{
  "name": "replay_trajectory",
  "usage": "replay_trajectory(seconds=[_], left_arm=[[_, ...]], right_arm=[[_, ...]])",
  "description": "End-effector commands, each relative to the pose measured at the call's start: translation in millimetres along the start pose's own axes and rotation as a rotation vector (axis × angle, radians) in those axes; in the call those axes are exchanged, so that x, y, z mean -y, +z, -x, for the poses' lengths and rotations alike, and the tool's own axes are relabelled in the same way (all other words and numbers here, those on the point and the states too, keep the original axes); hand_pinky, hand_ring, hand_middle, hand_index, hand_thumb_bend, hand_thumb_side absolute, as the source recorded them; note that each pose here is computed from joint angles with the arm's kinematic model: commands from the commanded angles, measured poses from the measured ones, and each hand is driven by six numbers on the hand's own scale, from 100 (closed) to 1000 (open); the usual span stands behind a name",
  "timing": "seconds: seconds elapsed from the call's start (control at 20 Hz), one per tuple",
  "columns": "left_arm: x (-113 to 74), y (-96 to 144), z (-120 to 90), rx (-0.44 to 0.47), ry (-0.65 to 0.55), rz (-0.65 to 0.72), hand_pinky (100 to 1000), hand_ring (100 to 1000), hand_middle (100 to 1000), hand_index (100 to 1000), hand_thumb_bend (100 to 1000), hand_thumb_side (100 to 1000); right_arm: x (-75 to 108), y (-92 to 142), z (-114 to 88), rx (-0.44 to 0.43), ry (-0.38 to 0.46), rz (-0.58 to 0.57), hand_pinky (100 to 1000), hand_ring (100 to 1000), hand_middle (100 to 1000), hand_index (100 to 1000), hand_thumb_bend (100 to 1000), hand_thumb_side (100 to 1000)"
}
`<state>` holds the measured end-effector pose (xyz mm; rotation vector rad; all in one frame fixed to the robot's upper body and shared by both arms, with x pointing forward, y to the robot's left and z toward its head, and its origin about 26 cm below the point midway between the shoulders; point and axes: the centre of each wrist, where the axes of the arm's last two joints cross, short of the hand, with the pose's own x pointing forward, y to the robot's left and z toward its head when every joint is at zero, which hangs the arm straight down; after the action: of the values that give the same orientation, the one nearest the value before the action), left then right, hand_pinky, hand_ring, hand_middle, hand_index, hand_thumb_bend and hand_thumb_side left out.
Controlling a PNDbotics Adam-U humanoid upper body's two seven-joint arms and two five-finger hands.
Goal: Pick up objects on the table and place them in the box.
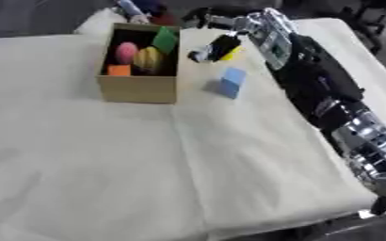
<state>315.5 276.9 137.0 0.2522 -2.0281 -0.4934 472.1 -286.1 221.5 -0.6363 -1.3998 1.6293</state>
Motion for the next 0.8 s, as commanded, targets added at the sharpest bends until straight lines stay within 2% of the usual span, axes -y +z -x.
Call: replay_trajectory(seconds=[0.05, 0.4, 0.8], left_arm=[[-9.6, 0.1, -2.6, 0.007, -0.038, -0.006, 750, 707, 654, 733, 461, 558], [-8.4, 1.8, -0.5, -0.002, -0.035, 0.002, 750, 707, 656, 735, 461, 559], [-7.1, 2.6, 0.6, -0.007, -0.028, 0.006, 749, 707, 656, 736, 460, 560]], right_arm=[[17.3, 20.7, 5.6, -0.026, 0.024, -0.039, 876, 916, 1000, 1000, 323, 442], [-15.8, 10.4, 18.0, -0.168, 0.031, -0.199, 885, 947, 1000, 1000, 371, 487], [-49.9, -7.6, 33.4, -0.277, -0.016, -0.244, 875, 940, 1000, 1000, 364, 510]])
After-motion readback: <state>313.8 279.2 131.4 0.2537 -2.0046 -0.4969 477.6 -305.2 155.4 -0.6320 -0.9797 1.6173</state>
